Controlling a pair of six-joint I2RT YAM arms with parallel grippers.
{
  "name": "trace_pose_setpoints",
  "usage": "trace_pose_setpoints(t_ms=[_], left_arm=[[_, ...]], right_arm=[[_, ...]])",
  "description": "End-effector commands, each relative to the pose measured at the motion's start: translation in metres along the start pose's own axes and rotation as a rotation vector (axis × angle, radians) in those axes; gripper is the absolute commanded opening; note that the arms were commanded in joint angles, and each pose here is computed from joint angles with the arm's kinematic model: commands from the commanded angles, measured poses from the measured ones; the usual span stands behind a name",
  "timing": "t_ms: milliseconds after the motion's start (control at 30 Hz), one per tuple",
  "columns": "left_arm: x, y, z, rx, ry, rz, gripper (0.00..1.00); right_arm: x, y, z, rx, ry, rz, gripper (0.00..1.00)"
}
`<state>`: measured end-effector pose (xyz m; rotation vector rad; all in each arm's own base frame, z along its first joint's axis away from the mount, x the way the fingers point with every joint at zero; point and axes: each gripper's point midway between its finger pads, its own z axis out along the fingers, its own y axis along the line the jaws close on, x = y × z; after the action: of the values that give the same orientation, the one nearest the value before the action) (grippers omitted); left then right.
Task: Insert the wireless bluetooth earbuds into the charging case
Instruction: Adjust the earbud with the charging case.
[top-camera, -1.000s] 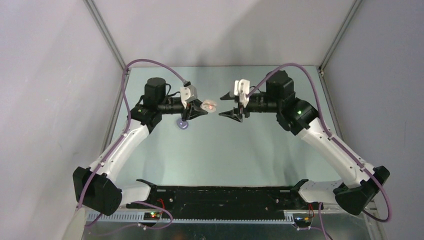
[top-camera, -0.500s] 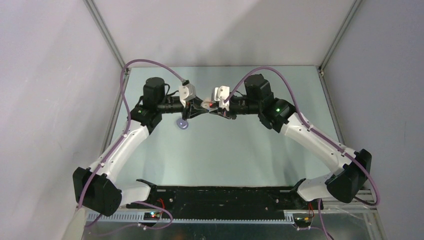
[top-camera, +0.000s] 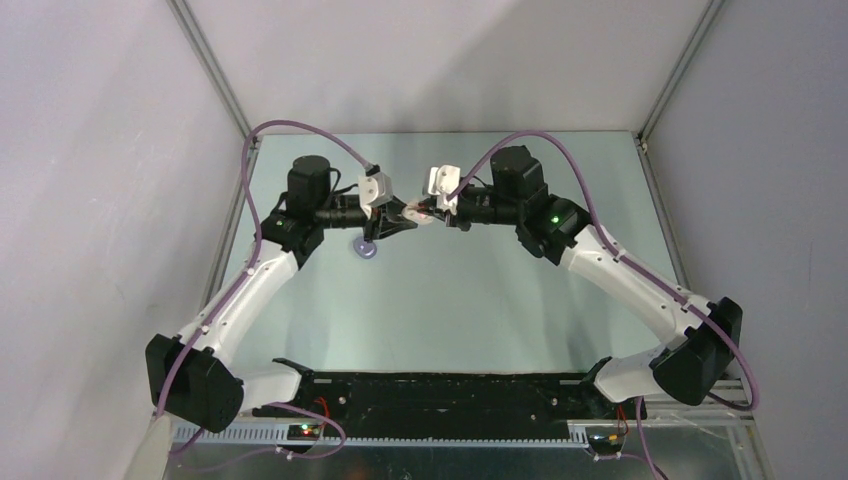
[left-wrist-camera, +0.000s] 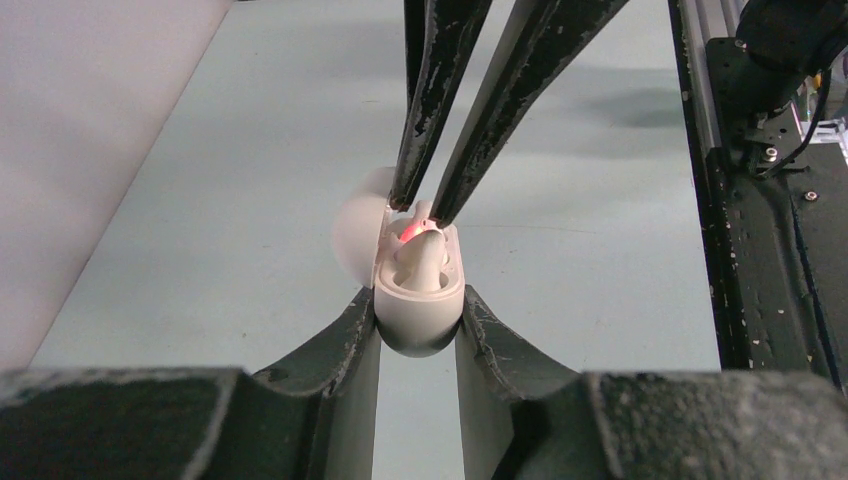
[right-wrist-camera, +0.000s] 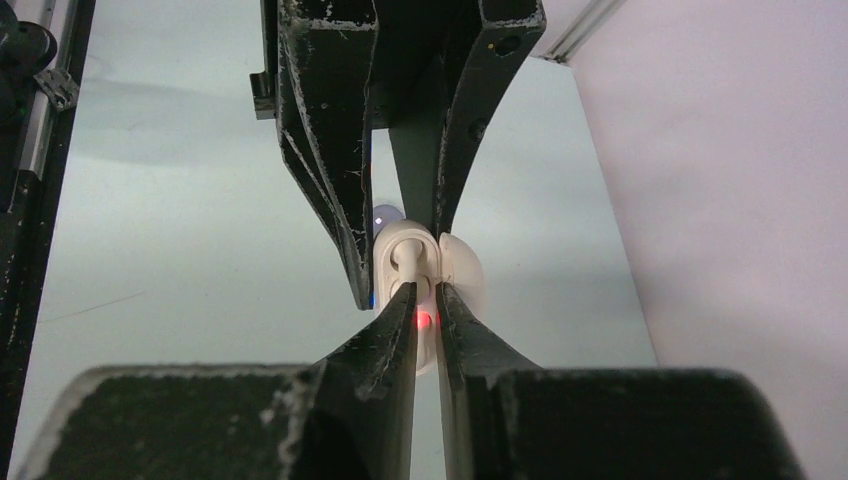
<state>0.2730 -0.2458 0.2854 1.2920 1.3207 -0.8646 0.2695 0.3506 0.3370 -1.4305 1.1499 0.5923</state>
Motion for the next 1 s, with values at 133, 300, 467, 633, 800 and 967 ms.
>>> trace_pose_setpoints(t_ms=[133,300,467,633,800,967], left_arm=[[-0.023,-0.003,-0.004,0.016,-0.033,0.096,0.00],[-0.023,-0.003,-0.005,0.012,-0.032,0.098,0.00],[-0.023,-0.003,-0.005,0.012,-0.031,0.103,0.00],[-0.024,-0.004,-0.005,0.013,-0.030,0.106,0.00],[-0.024,-0.005,-0.005,0.015,-0.031,0.116,0.00],[-0.023,-0.007,-0.005,0.020,-0.026,0.127,0.00]], right_arm=[[-0.010,-0.007,0.005,0.026,-0.027,-0.018,0.15],[-0.013,0.002,0.003,-0.016,-0.040,-0.023,0.23],[-0.010,0.009,0.004,-0.048,-0.035,-0.021,0.26],[-0.009,0.011,0.004,-0.056,-0.032,-0.017,0.29],[-0.003,-0.001,0.011,0.009,-0.001,-0.026,0.26],[0.000,-0.015,0.015,0.078,0.013,-0.025,0.16]])
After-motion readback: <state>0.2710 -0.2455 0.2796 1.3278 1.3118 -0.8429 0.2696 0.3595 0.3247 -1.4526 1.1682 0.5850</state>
